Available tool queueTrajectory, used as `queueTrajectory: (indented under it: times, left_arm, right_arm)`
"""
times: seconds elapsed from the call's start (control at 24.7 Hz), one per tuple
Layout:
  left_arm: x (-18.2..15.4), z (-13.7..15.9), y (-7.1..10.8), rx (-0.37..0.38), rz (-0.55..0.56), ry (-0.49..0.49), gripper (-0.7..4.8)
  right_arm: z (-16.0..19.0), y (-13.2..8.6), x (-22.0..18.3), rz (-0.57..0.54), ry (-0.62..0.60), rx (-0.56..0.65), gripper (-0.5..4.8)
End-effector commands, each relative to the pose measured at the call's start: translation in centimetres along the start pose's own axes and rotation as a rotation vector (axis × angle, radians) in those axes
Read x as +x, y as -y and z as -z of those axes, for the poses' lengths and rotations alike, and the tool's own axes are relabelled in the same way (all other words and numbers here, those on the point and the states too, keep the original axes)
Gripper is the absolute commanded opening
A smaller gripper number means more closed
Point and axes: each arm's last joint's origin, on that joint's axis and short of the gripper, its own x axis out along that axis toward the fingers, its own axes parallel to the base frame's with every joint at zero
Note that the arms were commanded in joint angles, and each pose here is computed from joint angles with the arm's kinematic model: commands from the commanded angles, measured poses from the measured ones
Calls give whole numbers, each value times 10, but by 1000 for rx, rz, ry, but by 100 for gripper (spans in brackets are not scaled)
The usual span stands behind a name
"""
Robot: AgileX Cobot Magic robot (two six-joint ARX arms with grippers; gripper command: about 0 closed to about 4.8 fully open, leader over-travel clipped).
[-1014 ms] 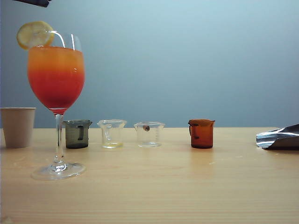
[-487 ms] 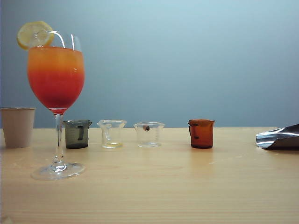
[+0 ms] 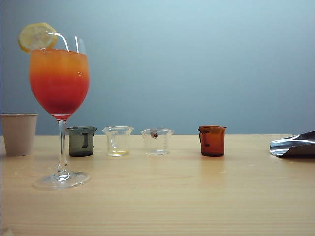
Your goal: Pick up the lemon slice from the paper cup on the left and carefully insert it into the rim of the goblet.
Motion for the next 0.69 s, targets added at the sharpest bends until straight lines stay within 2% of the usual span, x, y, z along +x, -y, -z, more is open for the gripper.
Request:
queueTrajectory:
  times: [0.04, 0.24, 0.37, 0.53, 0.69]
  left_arm:
    - [-16, 3, 1, -33, -79, 59, -5]
    - [-30, 17, 2, -37, -142, 93, -5]
    - [-37, 36, 3, -95, -159, 109, -5]
    - [-43, 55, 4, -93, -162, 122, -5]
    - [-46, 76, 3, -101, -214, 145, -5]
  right_arm:
    - [10, -1, -19, 36, 90, 41, -5]
    - [36, -2, -36, 49, 111, 51, -5]
    - [53, -3, -47, 56, 146, 53, -5]
    - [69, -2, -56, 117, 165, 57, -5]
    - [88, -3, -61, 122, 175, 58, -5]
